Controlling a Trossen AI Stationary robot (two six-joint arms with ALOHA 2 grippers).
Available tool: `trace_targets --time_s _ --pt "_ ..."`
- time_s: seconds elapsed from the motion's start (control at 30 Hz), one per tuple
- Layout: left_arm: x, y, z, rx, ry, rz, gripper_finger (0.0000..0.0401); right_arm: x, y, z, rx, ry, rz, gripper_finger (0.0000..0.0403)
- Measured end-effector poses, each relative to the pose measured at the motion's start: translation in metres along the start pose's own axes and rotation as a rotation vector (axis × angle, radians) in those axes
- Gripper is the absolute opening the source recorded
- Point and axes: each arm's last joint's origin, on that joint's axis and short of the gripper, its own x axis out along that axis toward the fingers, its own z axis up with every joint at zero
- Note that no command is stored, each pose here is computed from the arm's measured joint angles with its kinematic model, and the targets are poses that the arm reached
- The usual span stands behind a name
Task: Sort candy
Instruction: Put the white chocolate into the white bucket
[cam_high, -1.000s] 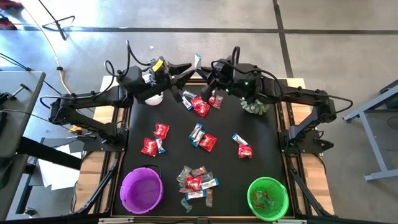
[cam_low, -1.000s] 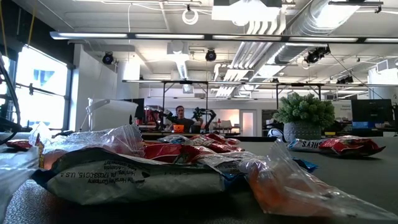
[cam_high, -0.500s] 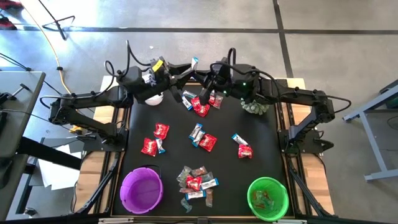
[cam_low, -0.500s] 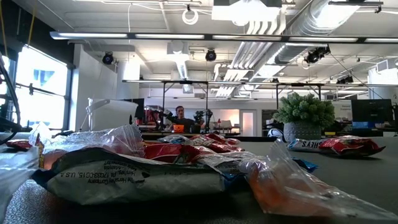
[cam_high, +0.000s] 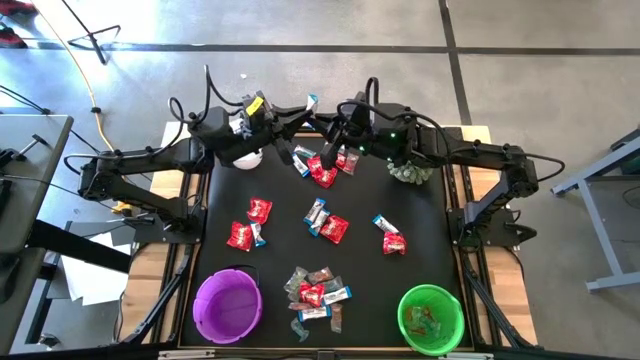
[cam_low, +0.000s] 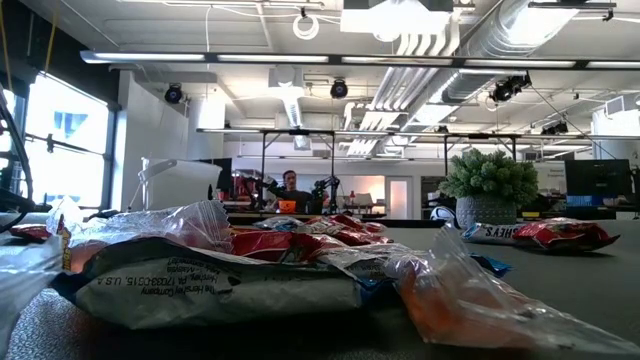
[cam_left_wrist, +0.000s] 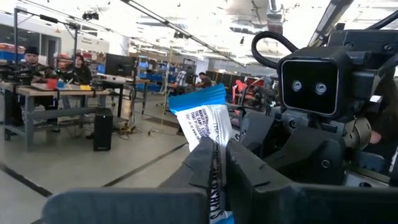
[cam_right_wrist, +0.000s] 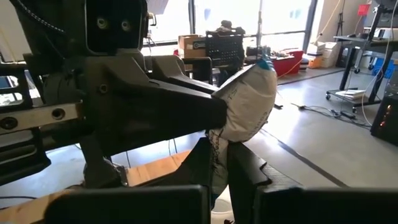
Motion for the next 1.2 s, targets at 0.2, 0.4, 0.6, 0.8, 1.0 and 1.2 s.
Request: trace_targets --time_s 0.2,0.4,0.6,0.8,1.0,1.2 --pt "0.000 0.000 0.000 0.004 0.000 0.015 0.0004 0.000 0.000 0.000 -0.014 0.000 -0.001 0.0015" --pt "-0.001 0.000 0.001 0.018 0.002 0.015 0.0001 0.000 0.000 0.000 -0.016 0.003 -0.006 0.0025" --pt "-0.002 0.001 0.002 0.021 0.004 0.024 0.0000 0.000 0.000 -0.001 -0.019 0.009 -0.007 0.0098" --pt "-0.002 0.002 0.002 0.038 0.003 0.045 0.0000 -0.001 0.000 -0.003 -0.027 0.029 -0.014 0.0172" --pt "-0.013 0.007 0.009 0.139 0.016 0.154 0.0000 -0.001 -0.003 -0.012 -0.067 0.121 -0.062 0.0205" --pt "-0.037 0.019 0.018 0.263 0.112 0.388 0.0000 -0.003 -0.004 -0.022 -0.105 0.216 -0.081 0.0206"
